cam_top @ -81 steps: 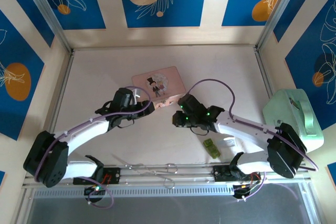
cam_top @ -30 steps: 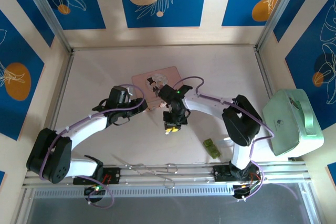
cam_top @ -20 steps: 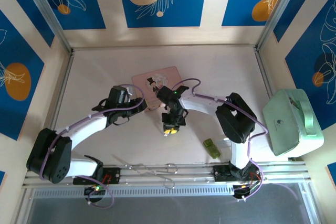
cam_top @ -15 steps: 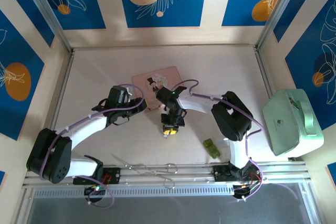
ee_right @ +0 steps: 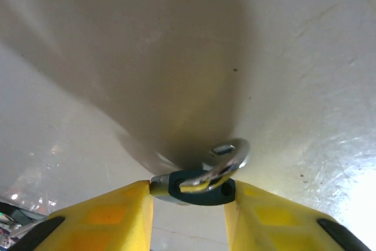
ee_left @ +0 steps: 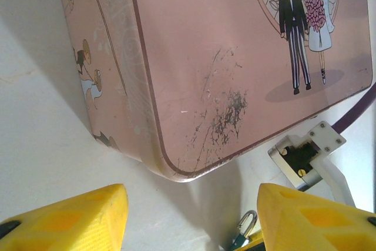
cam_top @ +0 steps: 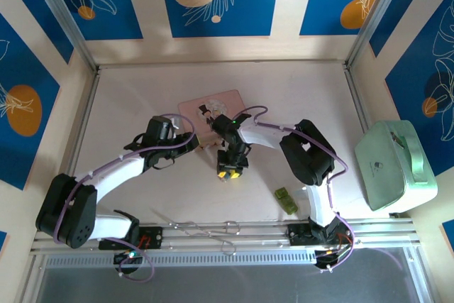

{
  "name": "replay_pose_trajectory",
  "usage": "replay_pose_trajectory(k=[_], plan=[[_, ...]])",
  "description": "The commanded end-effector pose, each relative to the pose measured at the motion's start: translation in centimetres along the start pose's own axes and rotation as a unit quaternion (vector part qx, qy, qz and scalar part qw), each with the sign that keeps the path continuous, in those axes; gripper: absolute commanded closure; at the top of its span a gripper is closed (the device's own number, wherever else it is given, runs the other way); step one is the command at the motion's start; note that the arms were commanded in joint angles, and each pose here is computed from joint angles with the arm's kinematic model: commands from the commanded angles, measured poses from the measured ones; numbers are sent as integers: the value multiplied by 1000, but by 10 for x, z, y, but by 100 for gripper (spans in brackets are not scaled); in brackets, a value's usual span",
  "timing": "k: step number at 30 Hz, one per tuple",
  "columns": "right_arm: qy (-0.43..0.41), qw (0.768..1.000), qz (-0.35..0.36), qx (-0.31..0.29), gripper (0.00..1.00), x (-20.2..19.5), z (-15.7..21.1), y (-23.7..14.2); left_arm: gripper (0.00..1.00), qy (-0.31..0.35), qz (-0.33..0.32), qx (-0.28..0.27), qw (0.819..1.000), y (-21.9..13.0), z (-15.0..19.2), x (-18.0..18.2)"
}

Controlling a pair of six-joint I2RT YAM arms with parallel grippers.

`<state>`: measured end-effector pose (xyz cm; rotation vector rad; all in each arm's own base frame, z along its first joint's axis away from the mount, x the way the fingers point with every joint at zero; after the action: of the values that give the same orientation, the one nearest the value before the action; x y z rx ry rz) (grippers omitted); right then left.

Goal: Unlock the padlock with the key

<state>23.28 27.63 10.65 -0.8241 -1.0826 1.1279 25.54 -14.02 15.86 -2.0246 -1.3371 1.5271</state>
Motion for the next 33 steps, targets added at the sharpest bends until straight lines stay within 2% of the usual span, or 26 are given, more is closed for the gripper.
replay_pose_trajectory(k=[1,10,17,23,33], plan=[[-2,1000,-1,0,61,4,-3,-4,40,10,9,-5,1000,-7,-5,-4],[-21,999,20,-36,50,8,7,-21,40,12,9,-6,1000,-8,-7,-5],[-56,990,30,-122,47,18,33,-57,38,14,11,-7,1000,-9,-8,-6],[-63,972,11,-225,47,13,53,-96,37,17,11,-8,1000,-11,-10,-8],[-91,919,-61,-379,47,-9,95,-141,37,36,16,-18,999,-27,-18,-20]])
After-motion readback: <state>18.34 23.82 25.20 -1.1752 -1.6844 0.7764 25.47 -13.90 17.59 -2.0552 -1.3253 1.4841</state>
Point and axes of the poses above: each hand's point on the last joint's axis, 136 mm out from that joint toward the fingers, its own y axis out along the fingers, its own x axis along the line the jaws close on, z = x × y, the point moved 9 cm from there along -y, back along the fingers, and after that the axes turned 4 degrees about y, right-handed, at the moved point
